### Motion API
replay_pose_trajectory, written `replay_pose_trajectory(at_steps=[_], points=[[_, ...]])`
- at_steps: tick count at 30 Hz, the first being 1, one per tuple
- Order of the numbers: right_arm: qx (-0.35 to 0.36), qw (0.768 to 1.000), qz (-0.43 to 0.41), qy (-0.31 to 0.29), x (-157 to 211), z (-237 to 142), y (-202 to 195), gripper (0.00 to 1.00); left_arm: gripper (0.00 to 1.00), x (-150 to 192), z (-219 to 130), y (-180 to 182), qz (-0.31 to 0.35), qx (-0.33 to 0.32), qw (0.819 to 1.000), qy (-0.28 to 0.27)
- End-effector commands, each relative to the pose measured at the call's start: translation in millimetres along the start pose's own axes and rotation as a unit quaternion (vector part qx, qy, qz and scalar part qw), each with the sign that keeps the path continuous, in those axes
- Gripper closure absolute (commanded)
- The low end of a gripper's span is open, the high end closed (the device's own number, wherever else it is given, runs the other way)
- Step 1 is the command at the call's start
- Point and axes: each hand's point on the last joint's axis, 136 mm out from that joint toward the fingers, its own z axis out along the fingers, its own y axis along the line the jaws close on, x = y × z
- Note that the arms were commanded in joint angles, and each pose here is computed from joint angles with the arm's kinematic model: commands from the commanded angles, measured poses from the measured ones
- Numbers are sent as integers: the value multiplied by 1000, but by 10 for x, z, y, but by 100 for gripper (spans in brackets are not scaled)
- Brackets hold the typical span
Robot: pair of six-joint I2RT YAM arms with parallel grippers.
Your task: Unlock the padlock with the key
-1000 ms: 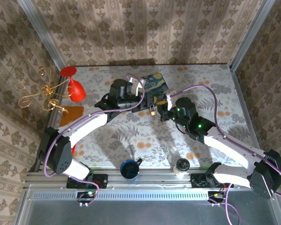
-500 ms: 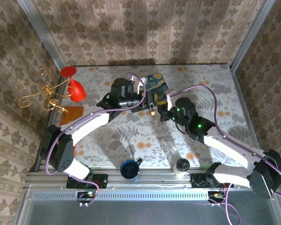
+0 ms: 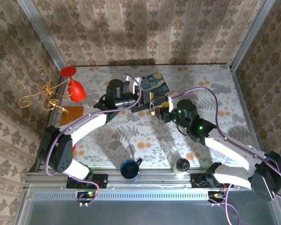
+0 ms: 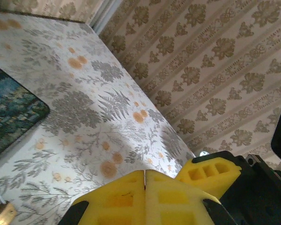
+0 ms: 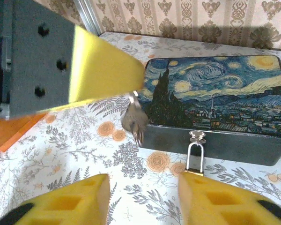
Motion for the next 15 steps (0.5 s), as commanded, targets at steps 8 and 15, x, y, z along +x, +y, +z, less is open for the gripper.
replay_pose_trajectory(at_steps=[8, 15], points=[[-74, 990, 112, -51, -359, -211, -72, 50, 100, -306, -293, -199, 64, -11, 996, -54], [68, 993, -68, -72, -420, -228, 8, 58, 100, -363, -354, -42, -11, -82, 995, -54]])
